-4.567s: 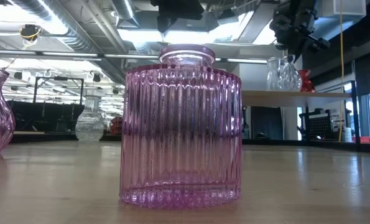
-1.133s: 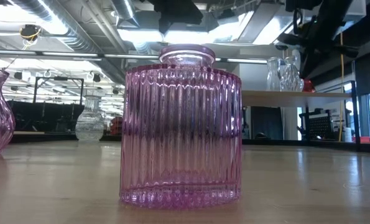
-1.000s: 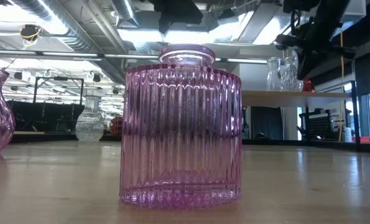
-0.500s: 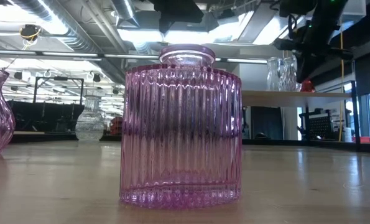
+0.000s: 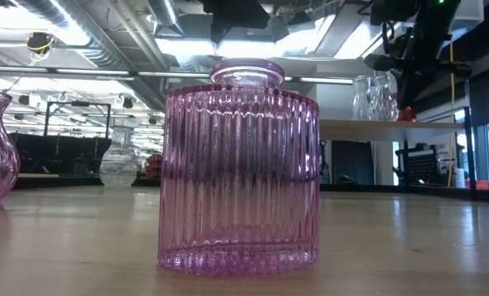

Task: Sort vases onto shelf
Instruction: Put the right transparent vase on the shelf aligned with the other transparent vase

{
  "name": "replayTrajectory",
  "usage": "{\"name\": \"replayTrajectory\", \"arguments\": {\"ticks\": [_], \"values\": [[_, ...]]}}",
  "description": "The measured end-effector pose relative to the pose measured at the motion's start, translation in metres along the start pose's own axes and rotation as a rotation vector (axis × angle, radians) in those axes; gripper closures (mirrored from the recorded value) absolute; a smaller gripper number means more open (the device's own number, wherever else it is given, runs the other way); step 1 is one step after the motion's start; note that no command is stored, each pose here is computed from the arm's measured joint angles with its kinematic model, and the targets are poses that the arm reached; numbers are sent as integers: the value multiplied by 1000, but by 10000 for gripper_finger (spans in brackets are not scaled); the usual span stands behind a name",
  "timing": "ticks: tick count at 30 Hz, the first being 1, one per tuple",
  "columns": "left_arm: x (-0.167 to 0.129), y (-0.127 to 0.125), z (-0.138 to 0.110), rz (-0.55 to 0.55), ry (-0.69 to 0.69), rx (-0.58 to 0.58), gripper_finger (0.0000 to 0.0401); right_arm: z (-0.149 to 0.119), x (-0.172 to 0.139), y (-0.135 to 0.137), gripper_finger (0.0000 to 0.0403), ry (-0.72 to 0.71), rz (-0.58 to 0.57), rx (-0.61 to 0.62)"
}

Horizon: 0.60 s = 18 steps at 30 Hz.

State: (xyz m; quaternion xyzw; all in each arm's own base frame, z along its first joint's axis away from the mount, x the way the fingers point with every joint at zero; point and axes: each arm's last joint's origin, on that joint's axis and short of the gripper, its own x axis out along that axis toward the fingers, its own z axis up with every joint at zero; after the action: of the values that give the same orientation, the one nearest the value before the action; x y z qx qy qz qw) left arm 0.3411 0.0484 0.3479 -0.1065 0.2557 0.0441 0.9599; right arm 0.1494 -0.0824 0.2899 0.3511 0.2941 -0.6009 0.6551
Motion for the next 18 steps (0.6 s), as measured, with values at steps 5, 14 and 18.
{"name": "replayTrajectory", "arguments": {"ticks": [5,14,18], "values": [[0,0,0,0,0,0,344,2,0,2,403,-25,13,8],[0,-1,0,-2,1,1,344,4,0,4,403,-60,24,10],[0,-1,0,-2,1,1,344,7,3,5,403,-53,24,17]]}}
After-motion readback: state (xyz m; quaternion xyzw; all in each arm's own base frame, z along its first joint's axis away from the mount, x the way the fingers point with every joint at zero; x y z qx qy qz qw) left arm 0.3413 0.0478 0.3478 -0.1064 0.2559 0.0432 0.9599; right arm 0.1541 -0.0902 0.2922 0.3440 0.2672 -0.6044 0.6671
